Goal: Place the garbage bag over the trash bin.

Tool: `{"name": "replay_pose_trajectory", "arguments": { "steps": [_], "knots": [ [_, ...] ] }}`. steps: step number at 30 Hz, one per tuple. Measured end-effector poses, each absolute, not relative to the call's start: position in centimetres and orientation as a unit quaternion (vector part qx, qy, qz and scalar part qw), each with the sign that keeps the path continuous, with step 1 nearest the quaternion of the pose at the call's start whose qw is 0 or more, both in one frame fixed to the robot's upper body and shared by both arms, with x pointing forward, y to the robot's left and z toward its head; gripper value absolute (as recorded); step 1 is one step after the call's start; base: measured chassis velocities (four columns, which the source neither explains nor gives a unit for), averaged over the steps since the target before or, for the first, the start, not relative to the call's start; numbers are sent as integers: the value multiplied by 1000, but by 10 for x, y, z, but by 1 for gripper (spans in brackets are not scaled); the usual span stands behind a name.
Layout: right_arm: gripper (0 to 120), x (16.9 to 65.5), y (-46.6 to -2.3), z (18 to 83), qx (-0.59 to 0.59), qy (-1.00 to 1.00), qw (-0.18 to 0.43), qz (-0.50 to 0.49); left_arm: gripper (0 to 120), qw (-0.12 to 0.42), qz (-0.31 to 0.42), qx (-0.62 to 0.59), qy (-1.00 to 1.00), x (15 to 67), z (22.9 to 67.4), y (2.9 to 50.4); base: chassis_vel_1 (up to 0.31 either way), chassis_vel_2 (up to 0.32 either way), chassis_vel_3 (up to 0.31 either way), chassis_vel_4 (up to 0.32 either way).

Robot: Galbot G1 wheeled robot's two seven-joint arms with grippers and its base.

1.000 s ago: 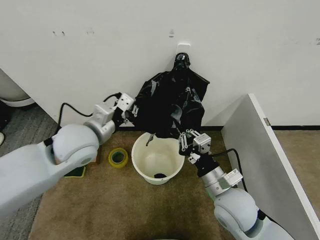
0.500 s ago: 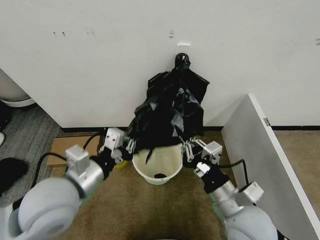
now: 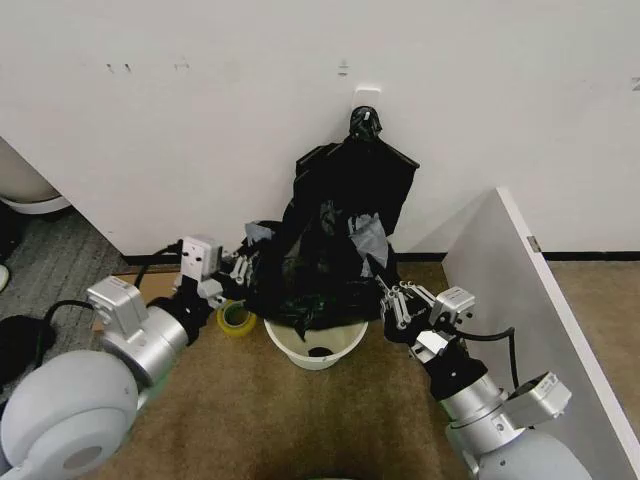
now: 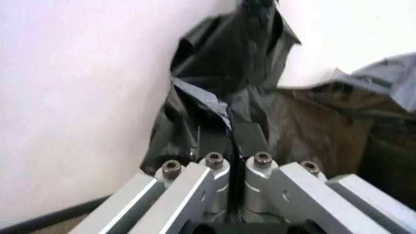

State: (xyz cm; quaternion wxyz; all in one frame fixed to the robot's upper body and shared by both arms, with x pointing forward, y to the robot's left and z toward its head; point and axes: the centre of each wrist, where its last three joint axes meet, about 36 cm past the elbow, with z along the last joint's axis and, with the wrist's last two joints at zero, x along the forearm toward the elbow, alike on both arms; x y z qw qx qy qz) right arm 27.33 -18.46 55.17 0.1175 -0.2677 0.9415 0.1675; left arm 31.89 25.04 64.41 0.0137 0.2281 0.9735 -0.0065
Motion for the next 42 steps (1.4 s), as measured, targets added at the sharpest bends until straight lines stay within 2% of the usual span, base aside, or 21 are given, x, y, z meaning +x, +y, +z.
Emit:
{"name": "replay_pose_trajectory", "arguments": {
  "steps": [9,15,24,29,42],
  "knots": [
    [0,277,-173,557,-279,920,112,253,0,61,4,219,974,322,665,259,0,0,0,0],
    [0,281,-168,563,-306,901,143,273,0,73,2,223,972,323,668,259,0,0,0,0],
    [0,288,-159,542,-292,902,129,289,0,86,-15,238,967,323,642,247,0,0,0,0],
    [0,289,-148,523,-274,904,95,313,0,82,-25,225,971,333,628,249,0,0,0,0],
    [0,310,-141,474,-231,920,65,310,0,109,-59,168,978,362,576,250,0,0,0,0]
  ]
}}
